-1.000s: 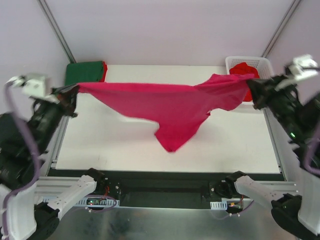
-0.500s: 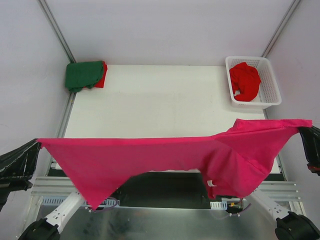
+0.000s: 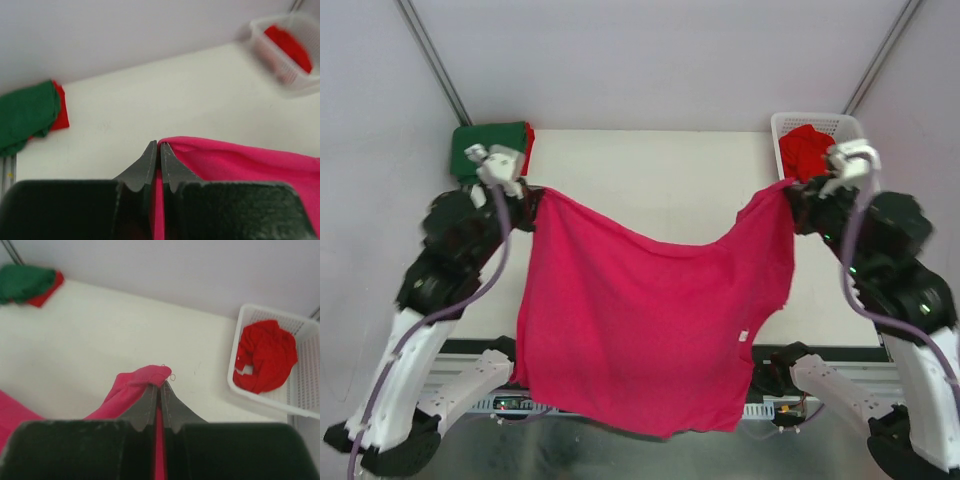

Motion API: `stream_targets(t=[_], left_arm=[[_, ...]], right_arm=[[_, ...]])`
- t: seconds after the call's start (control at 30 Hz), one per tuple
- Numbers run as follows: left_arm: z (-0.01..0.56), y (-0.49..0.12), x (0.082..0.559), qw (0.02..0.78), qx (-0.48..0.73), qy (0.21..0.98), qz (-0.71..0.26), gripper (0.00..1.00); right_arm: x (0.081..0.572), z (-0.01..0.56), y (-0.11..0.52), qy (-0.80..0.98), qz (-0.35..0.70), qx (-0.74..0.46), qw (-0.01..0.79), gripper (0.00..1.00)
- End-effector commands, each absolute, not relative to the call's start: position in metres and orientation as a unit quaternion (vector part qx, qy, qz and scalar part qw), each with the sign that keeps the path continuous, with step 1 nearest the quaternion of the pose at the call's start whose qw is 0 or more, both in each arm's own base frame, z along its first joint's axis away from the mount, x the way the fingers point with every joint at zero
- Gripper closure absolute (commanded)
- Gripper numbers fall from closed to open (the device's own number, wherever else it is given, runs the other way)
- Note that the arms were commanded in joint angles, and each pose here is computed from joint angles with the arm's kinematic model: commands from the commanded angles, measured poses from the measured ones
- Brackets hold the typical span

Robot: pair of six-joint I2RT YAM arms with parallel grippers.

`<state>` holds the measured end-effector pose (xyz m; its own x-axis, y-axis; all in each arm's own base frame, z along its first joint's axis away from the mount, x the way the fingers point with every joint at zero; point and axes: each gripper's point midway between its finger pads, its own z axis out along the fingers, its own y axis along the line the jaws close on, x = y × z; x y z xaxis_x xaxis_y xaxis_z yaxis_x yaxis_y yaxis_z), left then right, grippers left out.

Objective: Fold and stack the t-shirts
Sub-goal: Flatten out the tshirt

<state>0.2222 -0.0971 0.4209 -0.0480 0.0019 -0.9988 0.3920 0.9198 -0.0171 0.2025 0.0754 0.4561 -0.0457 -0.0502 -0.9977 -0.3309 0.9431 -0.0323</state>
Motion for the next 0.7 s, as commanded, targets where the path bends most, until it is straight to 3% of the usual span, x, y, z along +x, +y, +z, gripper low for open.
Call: stream_targets(t=[0.0, 0.17, 0.37, 0.5, 0.67], left_arm=[[0.365, -0.098, 0.290, 0.671, 0.113, 0.729, -0.075, 1.00], [0.318, -0.096, 0.335, 0.655, 0.094, 0.749, -0.029, 1.00], [0.322, -0.093, 0.356, 0.653, 0.094, 0.751, -0.012, 1.00], [0.368, -0.094, 0.345, 0.677, 0.104, 0.728, -0.024, 1.00], [0.445, -0.092, 0.290, 0.709, 0.126, 0.690, -0.070, 1.00]], right_arm=[[0.263, 0.423, 0.082, 0.737, 0.048, -0.110, 0.665, 0.99], [0.305, 0.373, 0.097, 0.771, 0.037, -0.103, 0.628, 0.99], [0.327, 0.372, 0.098, 0.769, 0.025, -0.088, 0.633, 0.99], [0.310, 0.409, 0.096, 0.749, 0.044, -0.097, 0.654, 0.99], [0.261, 0.467, 0.089, 0.718, 0.080, -0.117, 0.682, 0.99]])
